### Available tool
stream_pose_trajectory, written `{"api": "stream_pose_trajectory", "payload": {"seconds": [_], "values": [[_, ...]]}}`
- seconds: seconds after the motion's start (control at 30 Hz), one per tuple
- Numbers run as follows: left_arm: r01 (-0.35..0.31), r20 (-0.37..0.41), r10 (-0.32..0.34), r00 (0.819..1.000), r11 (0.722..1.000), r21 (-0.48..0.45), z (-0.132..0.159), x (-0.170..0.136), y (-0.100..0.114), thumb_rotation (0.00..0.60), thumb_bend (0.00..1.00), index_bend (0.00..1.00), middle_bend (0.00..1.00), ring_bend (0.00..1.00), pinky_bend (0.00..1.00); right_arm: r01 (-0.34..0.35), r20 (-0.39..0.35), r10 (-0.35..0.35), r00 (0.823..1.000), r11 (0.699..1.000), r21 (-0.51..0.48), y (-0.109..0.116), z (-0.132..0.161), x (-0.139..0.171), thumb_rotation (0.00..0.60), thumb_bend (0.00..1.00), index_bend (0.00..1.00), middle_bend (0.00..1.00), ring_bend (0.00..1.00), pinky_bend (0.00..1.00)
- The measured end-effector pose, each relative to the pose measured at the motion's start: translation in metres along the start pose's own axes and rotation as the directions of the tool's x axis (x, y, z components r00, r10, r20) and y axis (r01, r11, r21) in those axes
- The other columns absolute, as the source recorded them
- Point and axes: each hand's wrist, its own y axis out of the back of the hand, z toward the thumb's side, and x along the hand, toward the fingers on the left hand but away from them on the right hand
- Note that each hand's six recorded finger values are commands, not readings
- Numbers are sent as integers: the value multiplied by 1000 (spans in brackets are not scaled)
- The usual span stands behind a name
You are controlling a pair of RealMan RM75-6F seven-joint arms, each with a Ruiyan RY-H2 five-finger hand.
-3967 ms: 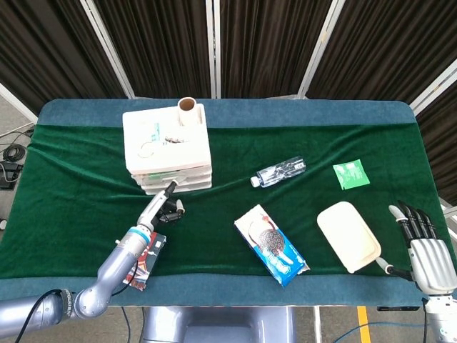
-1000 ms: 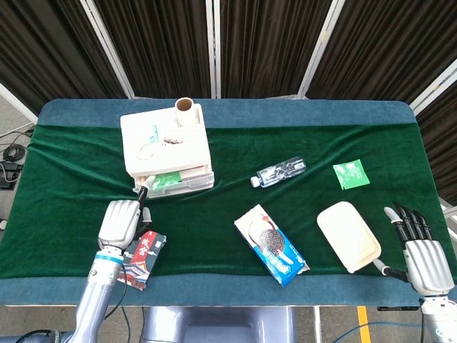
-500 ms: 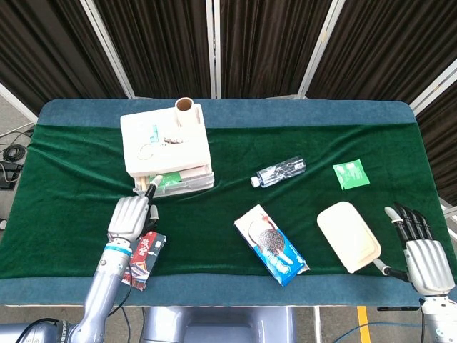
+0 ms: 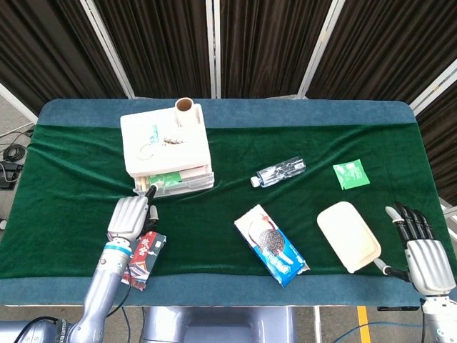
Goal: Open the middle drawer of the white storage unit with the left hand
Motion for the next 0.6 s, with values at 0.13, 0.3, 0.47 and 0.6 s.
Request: {"api": "stream_pose_trajectory", "payload": {"seconds": [0.13,0.3,0.47,0.6], "values": [[2,-2,-2,1000,1000,3,0,0,0,600,862,176,890,752,746,1,1,-1,1000,1000,-1,0,0,0,600,18,37,0,0,0],[-5,11,5,1000,1000,-6,2,-2,2,600,862,222,891,753,747,1,-1,-1,1000,1000,0,0,0,0,600,18,37,0,0,0],[1,19,-1,1000,1000,-16,3,-5,3,600,864,228,893,756,746,0,-3,0,1000,1000,2,-1,1,0,600,18,39,0,0,0],[4,30,-3,1000,1000,-15,5,-6,2,600,865,247,894,756,746,1,-1,-1,1000,1000,2,0,0,0,600,18,39,0,0,0]]}}
